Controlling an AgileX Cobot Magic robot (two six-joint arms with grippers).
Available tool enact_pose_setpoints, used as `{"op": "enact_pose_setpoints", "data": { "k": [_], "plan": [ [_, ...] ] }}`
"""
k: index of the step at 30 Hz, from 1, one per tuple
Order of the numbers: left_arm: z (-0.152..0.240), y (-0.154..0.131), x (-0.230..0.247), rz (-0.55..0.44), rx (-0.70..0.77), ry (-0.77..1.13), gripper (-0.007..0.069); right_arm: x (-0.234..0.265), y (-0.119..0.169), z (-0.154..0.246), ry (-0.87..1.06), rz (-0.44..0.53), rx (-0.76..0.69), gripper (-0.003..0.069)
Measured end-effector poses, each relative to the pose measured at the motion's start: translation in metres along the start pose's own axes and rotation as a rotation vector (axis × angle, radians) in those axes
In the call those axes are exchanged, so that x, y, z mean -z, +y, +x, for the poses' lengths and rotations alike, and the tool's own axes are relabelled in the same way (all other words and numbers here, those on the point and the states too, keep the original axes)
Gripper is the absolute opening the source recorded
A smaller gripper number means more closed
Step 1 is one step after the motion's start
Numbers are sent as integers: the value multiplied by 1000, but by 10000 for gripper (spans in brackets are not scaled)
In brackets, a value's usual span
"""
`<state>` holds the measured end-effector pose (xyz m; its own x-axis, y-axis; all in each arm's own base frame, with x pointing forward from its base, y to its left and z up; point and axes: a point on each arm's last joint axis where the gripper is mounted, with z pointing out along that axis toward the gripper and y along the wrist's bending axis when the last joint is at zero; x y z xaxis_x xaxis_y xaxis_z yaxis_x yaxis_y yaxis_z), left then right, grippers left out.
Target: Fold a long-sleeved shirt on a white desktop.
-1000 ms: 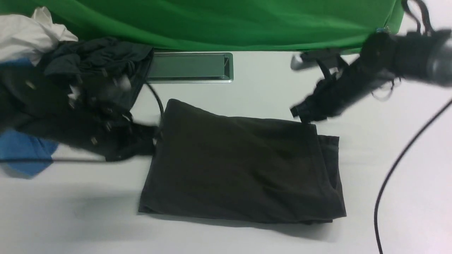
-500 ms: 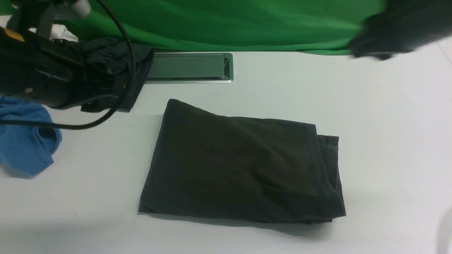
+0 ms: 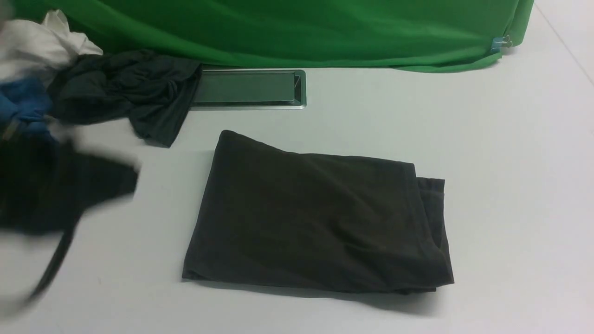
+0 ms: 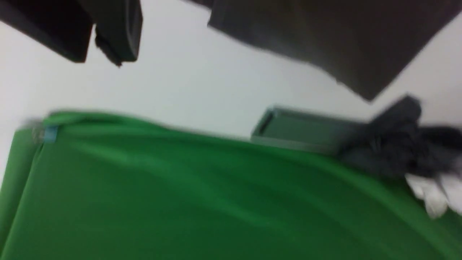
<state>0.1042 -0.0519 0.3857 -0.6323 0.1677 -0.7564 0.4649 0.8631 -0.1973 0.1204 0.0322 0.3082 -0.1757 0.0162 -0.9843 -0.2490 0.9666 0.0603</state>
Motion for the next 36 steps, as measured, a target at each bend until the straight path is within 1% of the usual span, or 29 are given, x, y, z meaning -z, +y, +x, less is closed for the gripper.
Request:
{"op": "enact_pose_setpoints", "data": {
  "k": [3,4,6,8,10,12,16,20,32,36],
  "plan": [
    [38,-10,13,37,61,-37,246,12,-1,16,-139,-4,9,174],
    [42,-12,14,45,68,-42,246,13,-1,16,-148,-4,9,175],
    [69,-22,23,109,114,-90,246,20,-2,22,-253,-7,12,190],
    [80,-30,31,158,119,-131,246,23,-2,21,-287,-11,13,195],
    [92,-38,43,186,94,-202,246,26,-1,20,-323,-22,14,200],
    [96,-40,50,185,68,-249,246,26,0,19,-333,-26,14,202],
    [96,-42,68,126,-53,-494,246,26,0,19,-332,-31,14,213],
    [90,-41,75,96,-66,-603,246,26,0,19,-332,-31,14,219],
    [86,-39,77,78,-64,-660,246,26,0,19,-332,-32,14,234],
    [85,-34,78,15,-89,-681,246,26,0,20,-331,-32,14,237]
  ]
}}
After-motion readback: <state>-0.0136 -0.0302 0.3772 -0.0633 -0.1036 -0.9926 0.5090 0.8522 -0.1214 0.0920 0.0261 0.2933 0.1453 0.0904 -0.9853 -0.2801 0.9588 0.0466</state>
